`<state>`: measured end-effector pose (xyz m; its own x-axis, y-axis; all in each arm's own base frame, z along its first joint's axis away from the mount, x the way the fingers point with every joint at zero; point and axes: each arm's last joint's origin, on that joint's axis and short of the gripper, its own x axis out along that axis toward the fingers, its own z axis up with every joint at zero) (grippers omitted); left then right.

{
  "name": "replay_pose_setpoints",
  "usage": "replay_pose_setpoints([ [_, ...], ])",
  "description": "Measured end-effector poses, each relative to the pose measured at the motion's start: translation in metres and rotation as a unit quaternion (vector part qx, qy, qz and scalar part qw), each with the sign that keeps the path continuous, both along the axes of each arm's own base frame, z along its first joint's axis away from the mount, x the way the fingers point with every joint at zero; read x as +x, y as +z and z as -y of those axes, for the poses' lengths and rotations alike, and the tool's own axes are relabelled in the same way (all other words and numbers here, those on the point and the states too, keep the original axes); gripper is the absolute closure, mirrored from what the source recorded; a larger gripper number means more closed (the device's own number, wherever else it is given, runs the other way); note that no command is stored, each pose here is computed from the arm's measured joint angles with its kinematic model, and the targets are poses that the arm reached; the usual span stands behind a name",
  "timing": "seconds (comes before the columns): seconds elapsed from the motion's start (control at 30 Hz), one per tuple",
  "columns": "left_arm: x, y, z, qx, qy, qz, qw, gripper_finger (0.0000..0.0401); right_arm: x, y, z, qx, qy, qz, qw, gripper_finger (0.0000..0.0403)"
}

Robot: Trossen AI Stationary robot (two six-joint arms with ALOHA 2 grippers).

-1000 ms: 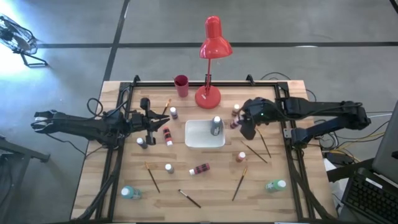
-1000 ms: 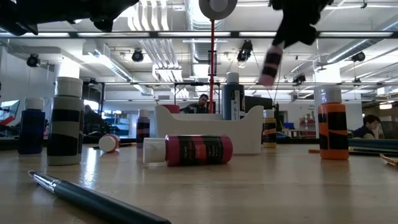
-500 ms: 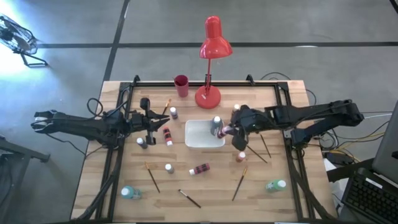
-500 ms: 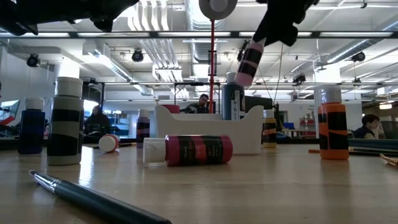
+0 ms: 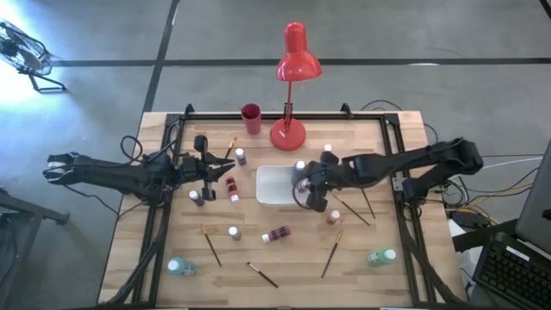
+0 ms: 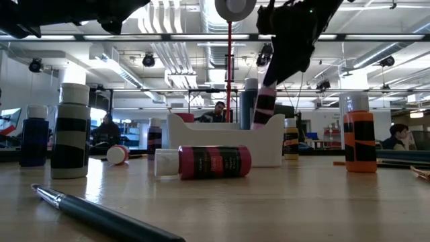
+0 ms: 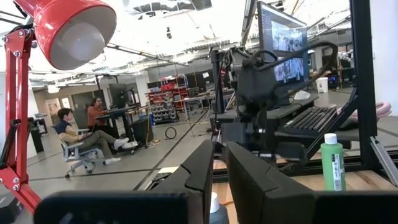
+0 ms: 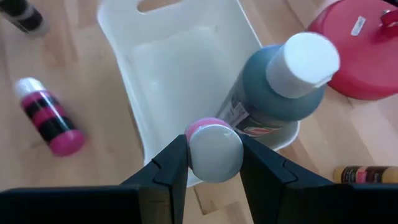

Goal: Pick & Place Paint Supplies
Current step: Put the pink paint bottle into the white bin

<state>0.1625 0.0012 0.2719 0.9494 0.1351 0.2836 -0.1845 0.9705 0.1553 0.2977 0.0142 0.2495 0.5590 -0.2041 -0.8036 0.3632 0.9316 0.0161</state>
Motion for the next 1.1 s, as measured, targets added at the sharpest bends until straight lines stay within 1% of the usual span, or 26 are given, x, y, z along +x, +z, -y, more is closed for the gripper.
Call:
replay_pose_setpoints([
  [0.37, 0.000, 0.000, 0.000, 0.000, 0.000, -0.001, 1.000, 0.0350, 0.014, -0.024, 0.002, -0.018, 0.003, -0.037, 0.999, 0.0292],
  [0.87, 0.000, 0.000, 0.000, 0.000, 0.000, -0.001, 1.000, 0.0350, 0.018, -0.037, 0.010, -0.021, -0.004, -0.061, 0.998, 0.0291],
  [1.1, 0.000, 0.000, 0.000, 0.000, 0.000, -0.001, 1.000, 0.0350, 0.018, -0.039, 0.010, -0.021, -0.005, -0.064, 0.998, 0.0265],
])
